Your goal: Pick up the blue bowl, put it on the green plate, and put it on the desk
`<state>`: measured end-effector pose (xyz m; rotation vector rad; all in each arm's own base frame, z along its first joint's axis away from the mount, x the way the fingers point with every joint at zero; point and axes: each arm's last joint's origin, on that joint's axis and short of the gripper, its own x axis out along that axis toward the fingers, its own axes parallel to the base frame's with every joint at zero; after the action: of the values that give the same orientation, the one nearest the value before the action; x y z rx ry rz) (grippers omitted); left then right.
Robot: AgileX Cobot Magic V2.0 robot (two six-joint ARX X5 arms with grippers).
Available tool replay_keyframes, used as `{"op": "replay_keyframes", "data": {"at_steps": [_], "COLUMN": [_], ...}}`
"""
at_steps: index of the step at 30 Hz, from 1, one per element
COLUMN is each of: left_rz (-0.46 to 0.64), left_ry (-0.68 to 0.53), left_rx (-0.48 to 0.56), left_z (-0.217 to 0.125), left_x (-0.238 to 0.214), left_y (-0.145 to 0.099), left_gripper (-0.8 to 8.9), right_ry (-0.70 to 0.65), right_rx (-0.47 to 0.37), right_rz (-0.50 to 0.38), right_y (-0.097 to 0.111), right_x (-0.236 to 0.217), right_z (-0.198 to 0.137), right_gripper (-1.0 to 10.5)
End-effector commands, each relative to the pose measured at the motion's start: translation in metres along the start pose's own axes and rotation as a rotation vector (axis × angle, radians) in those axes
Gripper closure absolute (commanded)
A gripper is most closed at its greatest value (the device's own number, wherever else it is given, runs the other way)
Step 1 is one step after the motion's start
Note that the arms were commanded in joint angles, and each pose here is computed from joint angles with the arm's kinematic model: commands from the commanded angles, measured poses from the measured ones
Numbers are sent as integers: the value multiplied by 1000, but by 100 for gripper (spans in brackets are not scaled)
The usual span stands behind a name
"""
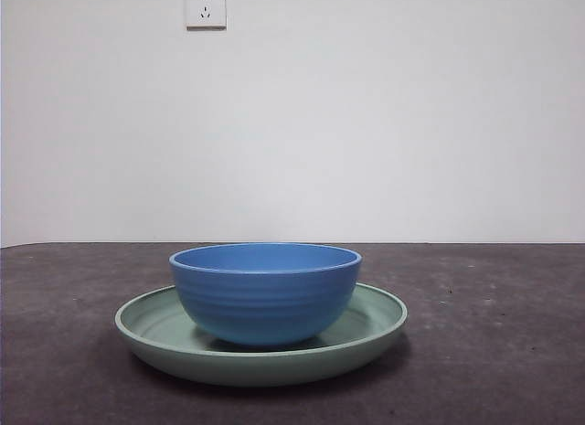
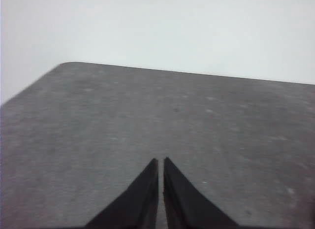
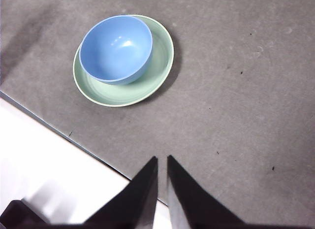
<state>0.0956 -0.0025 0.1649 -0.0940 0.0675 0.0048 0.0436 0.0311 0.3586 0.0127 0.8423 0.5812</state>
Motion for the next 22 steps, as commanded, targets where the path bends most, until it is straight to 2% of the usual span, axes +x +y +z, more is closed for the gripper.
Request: {"op": "replay_keyframes", "data": {"at_steps": [1,6,22], "left_rz": [27,48,47], "left_ry": [21,104,106], "left_rx": [-10,-7,-7], "left_z": [-7,-15,-15], "left_x": [2,1,1], "left_y": [2,4,4], "left_gripper": [794,794,794], "right_ry": [-19,-19,-19], "right_rx": [-16,-15,-15], "right_rz": [7,7,7], "right_y": [1,1,1], "right_x": [-4,-4,-4], "right_z": [3,3,3], "right_gripper": [920,920,920]}}
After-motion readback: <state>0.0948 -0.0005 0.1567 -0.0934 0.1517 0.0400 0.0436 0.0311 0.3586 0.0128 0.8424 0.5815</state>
